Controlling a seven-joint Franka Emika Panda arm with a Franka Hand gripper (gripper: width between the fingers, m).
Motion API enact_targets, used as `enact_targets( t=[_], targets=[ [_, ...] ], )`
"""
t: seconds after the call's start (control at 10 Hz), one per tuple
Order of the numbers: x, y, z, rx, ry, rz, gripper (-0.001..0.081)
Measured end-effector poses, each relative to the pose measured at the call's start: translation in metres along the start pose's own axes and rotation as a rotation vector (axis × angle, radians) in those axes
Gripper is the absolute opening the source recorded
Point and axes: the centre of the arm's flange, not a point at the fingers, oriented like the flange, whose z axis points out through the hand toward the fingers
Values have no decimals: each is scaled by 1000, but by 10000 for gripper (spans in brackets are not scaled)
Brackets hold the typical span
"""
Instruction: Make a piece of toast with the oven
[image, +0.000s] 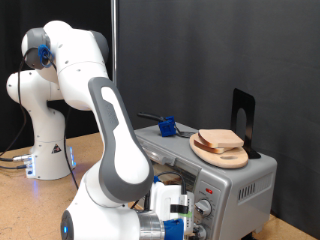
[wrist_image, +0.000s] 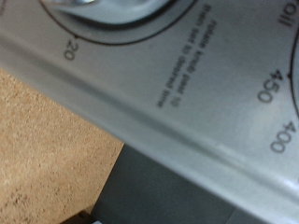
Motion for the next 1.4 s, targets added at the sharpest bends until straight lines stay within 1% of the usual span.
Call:
enact_targets(
  t=[0.3,0.4,0.9,1.0,1.1,1.2,1.3,1.4],
  targets=[
    [-3,4,0,32,31,-99,110],
    [-4,4,1,38,36,-119,111],
    [-4,5,1,41,40,-123,112],
    [-1,4,-1,32,61,-124,112],
    [0,3,-2,29,69,-126,225],
    [1,2,-2,28,71,-126,360],
    [1,2,-2,29,71,-122,360],
    [1,3,-3,30,63,-112,543]
  ],
)
